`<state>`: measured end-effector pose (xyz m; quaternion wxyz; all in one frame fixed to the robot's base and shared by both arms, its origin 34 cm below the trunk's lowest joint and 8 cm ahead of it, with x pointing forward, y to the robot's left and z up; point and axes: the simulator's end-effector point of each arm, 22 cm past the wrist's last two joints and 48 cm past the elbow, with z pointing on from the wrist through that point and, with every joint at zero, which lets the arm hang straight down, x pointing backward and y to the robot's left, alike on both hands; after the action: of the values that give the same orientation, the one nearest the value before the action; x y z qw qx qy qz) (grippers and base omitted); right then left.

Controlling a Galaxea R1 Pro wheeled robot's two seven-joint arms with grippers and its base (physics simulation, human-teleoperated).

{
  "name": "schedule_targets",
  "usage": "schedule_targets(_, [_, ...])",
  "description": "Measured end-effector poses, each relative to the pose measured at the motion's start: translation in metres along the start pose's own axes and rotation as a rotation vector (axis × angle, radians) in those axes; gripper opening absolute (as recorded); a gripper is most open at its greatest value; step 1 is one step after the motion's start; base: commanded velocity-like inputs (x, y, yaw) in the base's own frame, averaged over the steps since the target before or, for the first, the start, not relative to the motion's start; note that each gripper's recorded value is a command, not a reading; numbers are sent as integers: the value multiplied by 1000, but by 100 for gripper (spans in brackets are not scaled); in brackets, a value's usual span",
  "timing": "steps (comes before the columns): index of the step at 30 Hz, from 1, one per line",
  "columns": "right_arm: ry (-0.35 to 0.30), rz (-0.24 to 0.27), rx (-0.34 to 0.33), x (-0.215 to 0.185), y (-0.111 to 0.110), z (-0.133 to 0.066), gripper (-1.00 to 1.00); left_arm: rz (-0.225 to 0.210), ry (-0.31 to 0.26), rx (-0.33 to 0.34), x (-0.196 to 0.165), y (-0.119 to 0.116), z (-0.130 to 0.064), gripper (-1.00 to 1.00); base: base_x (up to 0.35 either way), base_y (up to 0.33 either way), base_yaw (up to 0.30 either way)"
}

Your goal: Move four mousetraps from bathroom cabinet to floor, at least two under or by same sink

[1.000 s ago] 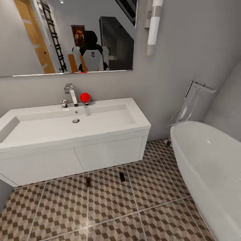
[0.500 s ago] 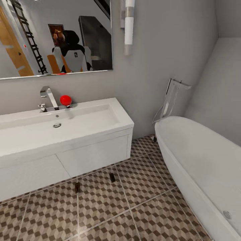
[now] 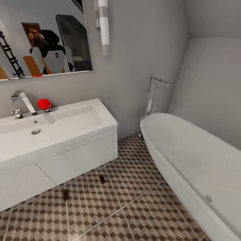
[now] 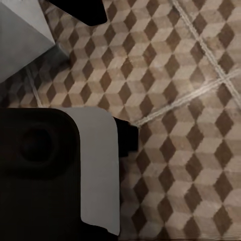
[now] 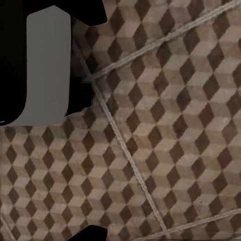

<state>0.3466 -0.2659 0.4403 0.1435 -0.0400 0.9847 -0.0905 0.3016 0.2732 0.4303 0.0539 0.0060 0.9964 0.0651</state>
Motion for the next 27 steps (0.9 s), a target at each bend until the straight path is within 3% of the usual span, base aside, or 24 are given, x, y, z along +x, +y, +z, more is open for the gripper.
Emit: schedule_targets(27, [0, 2, -1, 0, 0, 0, 100, 0, -2, -1, 0, 0, 0, 100, 0, 0, -285])
